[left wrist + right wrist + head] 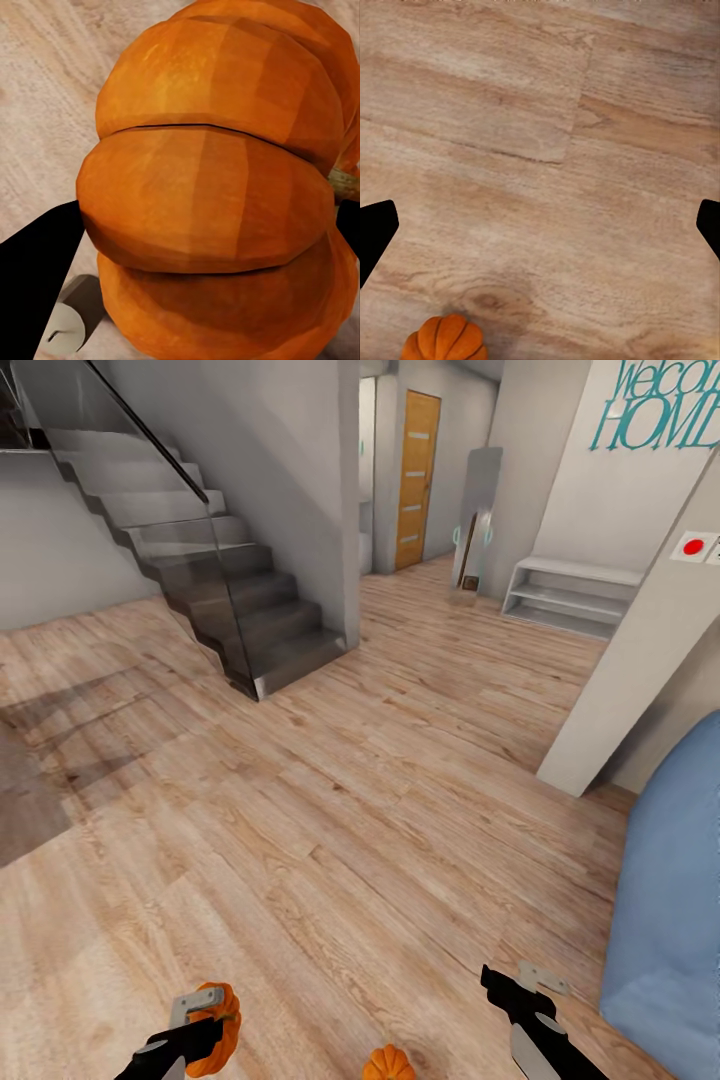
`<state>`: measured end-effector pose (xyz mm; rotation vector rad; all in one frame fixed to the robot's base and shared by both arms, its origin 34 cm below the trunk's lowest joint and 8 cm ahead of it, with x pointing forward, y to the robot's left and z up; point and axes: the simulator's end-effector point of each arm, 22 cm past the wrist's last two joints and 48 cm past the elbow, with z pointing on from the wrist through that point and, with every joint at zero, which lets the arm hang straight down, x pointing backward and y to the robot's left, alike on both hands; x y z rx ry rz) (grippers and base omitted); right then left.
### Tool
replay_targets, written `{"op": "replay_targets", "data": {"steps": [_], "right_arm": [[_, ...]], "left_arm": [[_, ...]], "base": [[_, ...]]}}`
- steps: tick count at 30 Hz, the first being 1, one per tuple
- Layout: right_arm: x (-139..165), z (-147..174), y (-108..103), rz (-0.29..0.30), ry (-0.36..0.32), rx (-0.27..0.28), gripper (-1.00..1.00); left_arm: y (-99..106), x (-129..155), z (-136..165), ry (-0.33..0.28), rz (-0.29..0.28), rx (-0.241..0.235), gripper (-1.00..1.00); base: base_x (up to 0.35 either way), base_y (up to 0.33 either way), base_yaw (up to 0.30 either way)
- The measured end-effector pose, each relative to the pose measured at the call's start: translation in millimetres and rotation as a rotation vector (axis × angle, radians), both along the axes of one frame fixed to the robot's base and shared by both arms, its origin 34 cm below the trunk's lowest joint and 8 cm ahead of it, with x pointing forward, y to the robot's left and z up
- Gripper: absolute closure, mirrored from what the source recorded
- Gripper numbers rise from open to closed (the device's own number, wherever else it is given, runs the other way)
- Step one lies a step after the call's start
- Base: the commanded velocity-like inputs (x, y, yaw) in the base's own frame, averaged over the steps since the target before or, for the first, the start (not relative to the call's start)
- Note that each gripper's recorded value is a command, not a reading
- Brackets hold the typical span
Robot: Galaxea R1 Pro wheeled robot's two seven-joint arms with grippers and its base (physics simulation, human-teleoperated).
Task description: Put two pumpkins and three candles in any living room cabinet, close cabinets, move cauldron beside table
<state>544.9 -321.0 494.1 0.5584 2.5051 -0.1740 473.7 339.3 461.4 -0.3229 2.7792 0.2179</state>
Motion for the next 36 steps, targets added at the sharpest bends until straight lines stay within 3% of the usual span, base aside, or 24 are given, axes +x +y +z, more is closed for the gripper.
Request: {"op": "replay_targets", "data": {"steps": [36], "right_arm": [[0.0, 0.0, 0.0, 0.000, 0.000, 0.000, -1.00]], "left_arm": [[-0.4, 0.0, 0.0, 0.000, 0.000, -0.001, 1.00]], "base": [[0.007, 0.003, 0.055]]}}
